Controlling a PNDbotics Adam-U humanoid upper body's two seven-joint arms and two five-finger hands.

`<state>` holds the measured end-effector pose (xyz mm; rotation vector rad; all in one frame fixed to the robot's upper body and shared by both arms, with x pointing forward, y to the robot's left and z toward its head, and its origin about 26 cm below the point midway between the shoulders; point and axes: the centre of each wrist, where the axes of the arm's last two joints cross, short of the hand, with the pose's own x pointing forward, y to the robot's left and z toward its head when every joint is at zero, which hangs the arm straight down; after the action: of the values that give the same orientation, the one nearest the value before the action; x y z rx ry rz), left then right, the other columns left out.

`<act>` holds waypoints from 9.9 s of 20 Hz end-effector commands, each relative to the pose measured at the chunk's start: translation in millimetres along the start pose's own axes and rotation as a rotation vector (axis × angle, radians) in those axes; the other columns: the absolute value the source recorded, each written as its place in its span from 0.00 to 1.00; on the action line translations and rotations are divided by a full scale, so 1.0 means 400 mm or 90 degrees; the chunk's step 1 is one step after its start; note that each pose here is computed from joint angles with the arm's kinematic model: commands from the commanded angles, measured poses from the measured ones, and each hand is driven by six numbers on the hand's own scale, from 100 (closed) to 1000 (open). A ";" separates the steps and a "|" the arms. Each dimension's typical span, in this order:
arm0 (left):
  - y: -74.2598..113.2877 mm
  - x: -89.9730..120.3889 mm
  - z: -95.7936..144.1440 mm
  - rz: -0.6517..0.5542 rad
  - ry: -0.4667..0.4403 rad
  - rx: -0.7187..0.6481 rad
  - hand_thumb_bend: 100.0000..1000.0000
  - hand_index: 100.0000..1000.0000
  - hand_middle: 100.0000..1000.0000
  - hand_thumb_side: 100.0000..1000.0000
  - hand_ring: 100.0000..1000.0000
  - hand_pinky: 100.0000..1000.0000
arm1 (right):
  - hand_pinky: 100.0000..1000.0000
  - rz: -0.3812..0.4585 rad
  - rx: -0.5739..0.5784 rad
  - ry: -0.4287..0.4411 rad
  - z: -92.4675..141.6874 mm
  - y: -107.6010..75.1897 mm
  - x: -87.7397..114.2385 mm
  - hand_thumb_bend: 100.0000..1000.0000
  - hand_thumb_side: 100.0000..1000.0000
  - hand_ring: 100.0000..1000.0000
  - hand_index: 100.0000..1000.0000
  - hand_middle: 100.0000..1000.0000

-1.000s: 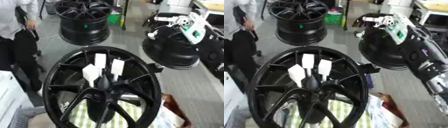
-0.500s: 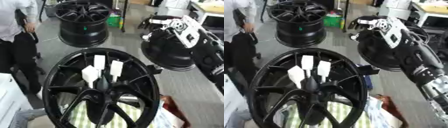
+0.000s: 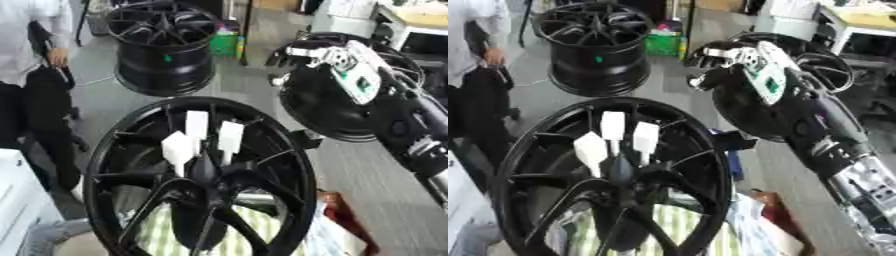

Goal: Pull the pin out of the wheel hub.

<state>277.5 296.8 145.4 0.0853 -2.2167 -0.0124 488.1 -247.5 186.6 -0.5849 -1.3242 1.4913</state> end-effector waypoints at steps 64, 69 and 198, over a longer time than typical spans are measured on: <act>0.063 0.011 0.026 -0.037 0.058 0.109 0.12 0.81 0.60 0.55 0.84 0.82 | 0.85 0.059 0.086 -0.094 0.049 0.057 0.243 0.26 0.24 0.85 0.90 0.81; 0.067 0.010 0.031 -0.043 0.063 0.111 0.12 0.81 0.60 0.56 0.84 0.82 | 0.85 0.047 0.047 -0.099 0.068 0.033 0.257 0.21 0.22 0.85 0.90 0.81; 0.067 0.010 0.030 -0.054 0.050 0.101 0.10 0.81 0.60 0.58 0.83 0.84 | 0.75 -0.294 -0.596 0.733 0.882 -0.039 -0.645 0.00 0.00 0.59 0.39 0.26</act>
<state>263.2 323.7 132.9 0.2604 -2.0966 0.1493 301.8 -616.7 204.2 -1.2621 -0.9857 -0.0238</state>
